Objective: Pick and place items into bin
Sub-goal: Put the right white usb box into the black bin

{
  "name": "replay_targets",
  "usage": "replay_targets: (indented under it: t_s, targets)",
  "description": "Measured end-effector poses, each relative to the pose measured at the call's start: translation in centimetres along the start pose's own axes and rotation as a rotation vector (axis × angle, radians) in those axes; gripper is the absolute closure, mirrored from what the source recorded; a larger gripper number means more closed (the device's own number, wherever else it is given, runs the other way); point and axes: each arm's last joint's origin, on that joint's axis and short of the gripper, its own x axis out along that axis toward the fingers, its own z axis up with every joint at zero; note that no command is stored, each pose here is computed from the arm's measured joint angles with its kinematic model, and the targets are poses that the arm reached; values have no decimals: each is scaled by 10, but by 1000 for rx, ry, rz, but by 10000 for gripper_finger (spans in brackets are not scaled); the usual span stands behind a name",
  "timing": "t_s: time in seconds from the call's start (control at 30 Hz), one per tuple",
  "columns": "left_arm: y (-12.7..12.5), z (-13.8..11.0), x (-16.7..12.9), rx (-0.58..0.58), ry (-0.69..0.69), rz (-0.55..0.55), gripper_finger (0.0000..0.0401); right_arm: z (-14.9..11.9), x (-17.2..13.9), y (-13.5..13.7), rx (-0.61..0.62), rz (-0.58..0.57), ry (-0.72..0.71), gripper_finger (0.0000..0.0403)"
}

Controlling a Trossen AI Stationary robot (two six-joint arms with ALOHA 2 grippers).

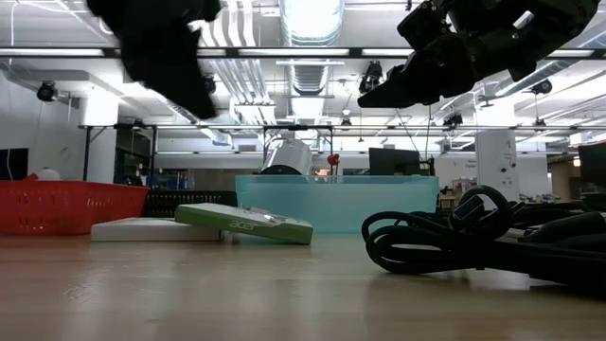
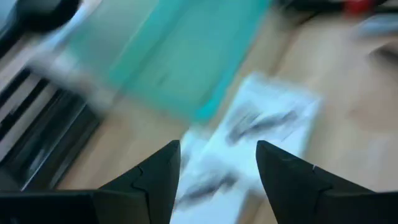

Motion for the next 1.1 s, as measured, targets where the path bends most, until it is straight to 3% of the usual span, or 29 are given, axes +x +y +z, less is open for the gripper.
replay_targets:
  t_s: [0.13, 0.27, 0.5, 0.77, 1.1]
  targets:
    - [-12, 19, 8, 87, -146, -93, 207, 0, 0, 0, -1, 0, 0, 202]
    - [-13, 30, 21, 171, -202, -86, 207, 0, 0, 0, -1, 0, 0, 202]
    - [-4, 31, 46, 194, -108, -103, 207, 0, 0, 0, -2, 0, 1, 202]
    - [-13, 19, 70, 228, -20, -138, 207, 0, 0, 0, -5, 0, 1, 202]
    - [-12, 14, 76, 251, 22, -113, 207, 0, 0, 0, -6, 0, 1, 202]
